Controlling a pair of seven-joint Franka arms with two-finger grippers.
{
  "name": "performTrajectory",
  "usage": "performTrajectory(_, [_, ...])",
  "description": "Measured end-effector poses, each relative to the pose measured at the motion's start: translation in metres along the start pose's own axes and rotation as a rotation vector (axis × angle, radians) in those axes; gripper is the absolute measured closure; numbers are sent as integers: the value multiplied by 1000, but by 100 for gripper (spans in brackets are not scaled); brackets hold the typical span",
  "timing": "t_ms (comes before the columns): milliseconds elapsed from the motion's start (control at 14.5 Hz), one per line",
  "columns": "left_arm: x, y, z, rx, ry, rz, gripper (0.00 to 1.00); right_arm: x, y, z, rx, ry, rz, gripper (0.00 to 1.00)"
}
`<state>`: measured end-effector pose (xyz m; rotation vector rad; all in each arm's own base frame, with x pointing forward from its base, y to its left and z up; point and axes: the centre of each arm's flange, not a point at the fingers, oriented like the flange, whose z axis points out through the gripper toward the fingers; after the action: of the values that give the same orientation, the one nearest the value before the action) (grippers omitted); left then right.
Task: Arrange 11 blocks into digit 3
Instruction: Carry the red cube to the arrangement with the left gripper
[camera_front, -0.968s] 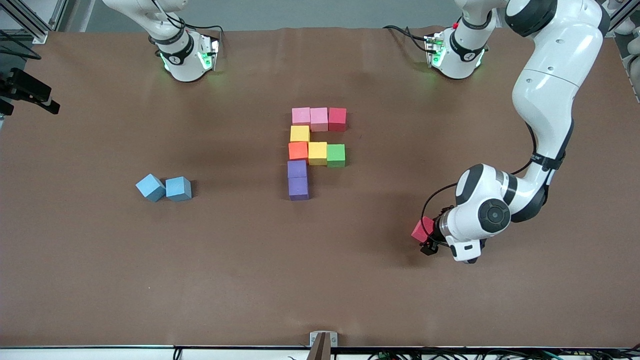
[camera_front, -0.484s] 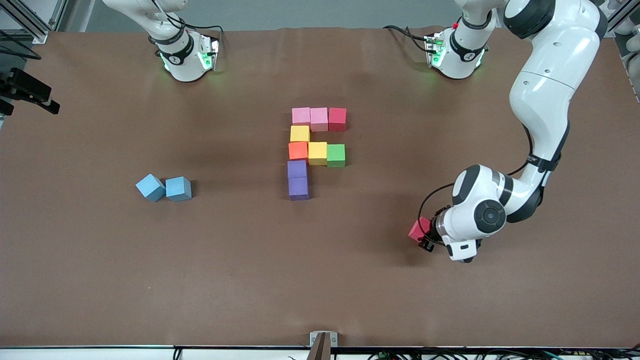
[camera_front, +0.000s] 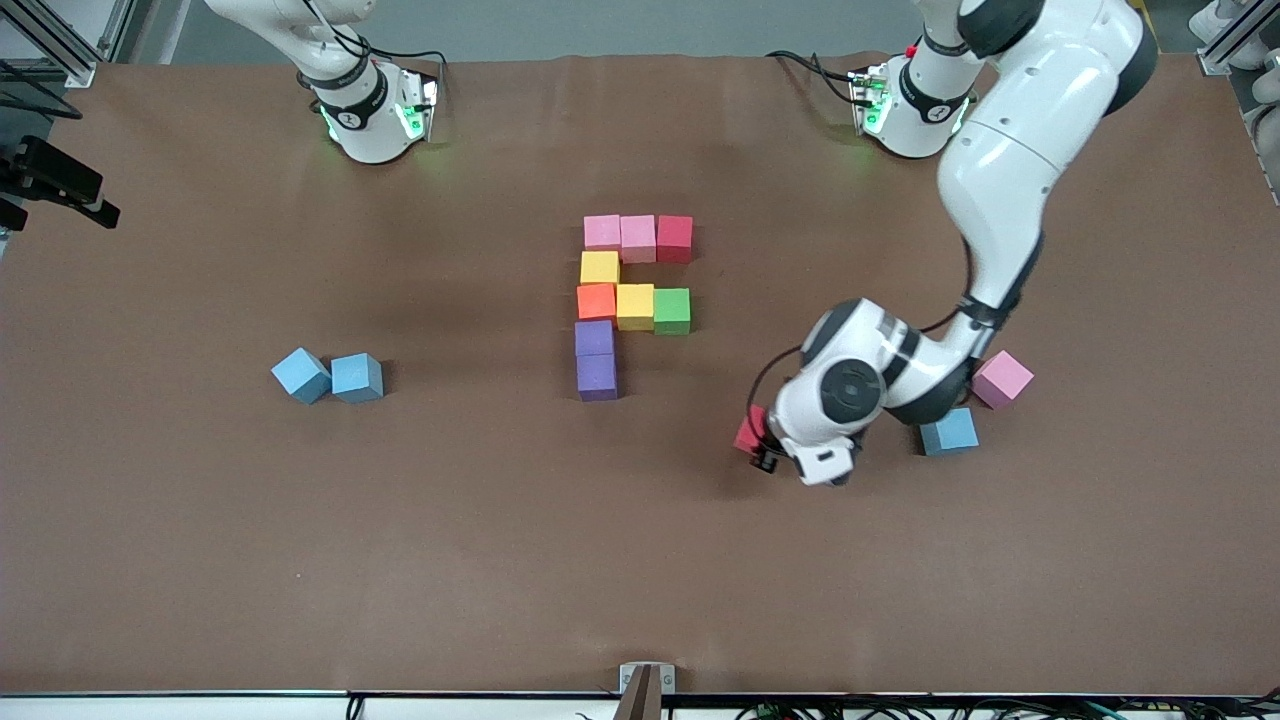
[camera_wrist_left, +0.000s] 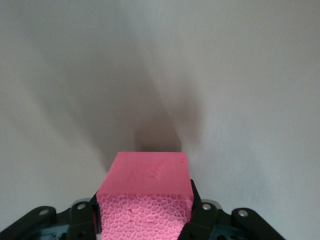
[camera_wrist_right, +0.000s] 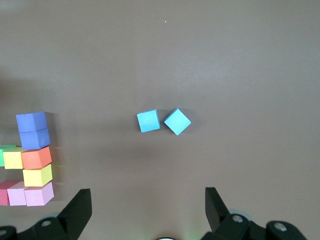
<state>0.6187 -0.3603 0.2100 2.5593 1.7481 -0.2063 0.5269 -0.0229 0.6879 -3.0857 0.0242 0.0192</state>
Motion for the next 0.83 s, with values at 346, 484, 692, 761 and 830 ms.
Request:
performTrajectory(346, [-81,-16,7,1,11,-181,43,0,0,0,0,0,0,0])
performTrajectory(484, [-112,-22,8,-21,-4,-238,43,0,0,0,0,0,0,0])
performTrajectory(692, [-158,-37,14,-31,-16,-304,43,0,0,0,0,0,0,0])
performTrajectory(761, [-168,-41,16,-30,-16,-329,43,0,0,0,0,0,0,0])
performTrajectory(830, [-173,-43,16,-30,-17,-355,43,0,0,0,0,0,0,0])
